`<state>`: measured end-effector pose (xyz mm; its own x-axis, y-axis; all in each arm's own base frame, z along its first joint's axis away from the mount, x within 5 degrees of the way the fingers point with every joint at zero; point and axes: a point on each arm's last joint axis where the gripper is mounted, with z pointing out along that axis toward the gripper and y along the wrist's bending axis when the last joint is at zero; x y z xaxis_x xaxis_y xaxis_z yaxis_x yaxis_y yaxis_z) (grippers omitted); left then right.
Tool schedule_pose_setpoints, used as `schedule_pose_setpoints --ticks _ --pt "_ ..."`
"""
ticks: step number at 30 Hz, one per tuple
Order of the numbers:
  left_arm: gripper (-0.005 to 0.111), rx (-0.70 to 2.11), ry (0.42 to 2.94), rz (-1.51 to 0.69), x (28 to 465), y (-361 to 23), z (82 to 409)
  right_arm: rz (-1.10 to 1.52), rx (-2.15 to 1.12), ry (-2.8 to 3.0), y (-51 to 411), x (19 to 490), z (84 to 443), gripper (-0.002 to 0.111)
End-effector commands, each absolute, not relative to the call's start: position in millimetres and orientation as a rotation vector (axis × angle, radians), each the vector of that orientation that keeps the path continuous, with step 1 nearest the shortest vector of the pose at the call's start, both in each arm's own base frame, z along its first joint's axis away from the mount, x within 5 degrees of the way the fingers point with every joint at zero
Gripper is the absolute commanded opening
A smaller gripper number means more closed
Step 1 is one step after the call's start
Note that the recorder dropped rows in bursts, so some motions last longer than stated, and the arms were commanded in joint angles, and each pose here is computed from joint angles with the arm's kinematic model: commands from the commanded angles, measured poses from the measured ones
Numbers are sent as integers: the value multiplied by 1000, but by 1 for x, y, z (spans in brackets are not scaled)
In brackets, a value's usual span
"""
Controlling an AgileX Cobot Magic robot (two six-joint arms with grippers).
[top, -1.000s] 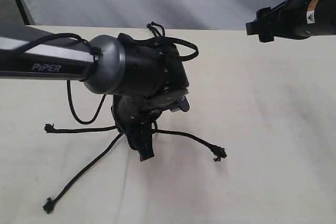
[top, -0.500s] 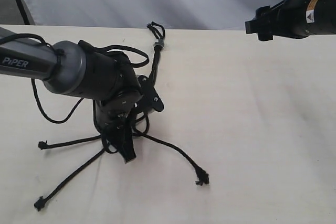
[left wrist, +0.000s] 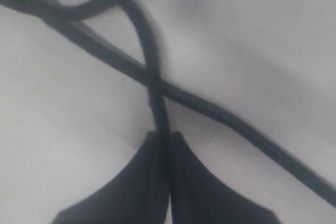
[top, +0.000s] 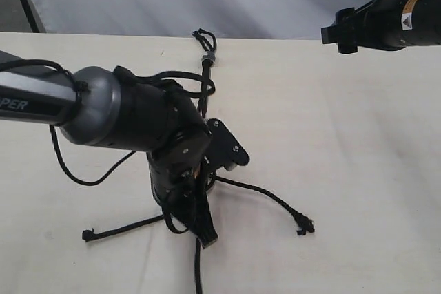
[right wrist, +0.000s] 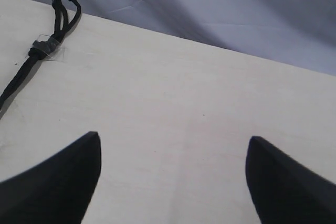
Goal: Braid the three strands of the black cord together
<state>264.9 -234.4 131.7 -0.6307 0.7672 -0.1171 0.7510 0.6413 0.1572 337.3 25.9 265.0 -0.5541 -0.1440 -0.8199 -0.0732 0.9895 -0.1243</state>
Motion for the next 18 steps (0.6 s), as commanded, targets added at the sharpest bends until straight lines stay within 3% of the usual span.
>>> schedule_pose_setpoints --ticks 1,9,13,16,18 --pt "0 1106 2723 103 274 -223 140 -85 -144 2152 26 336 267 72" --pt "3 925 2803 40 273 -223 139 -82 -148 2151 27 336 267 72" --pt "43 901 2822 16 272 -224 138 -72 -167 2150 33 335 267 72" --pt "55 901 2822 16 272 -224 138 -72 -167 2150 33 335 267 72" --pt "57 901 2822 16 272 -224 138 -73 -167 2151 33 335 267 72"
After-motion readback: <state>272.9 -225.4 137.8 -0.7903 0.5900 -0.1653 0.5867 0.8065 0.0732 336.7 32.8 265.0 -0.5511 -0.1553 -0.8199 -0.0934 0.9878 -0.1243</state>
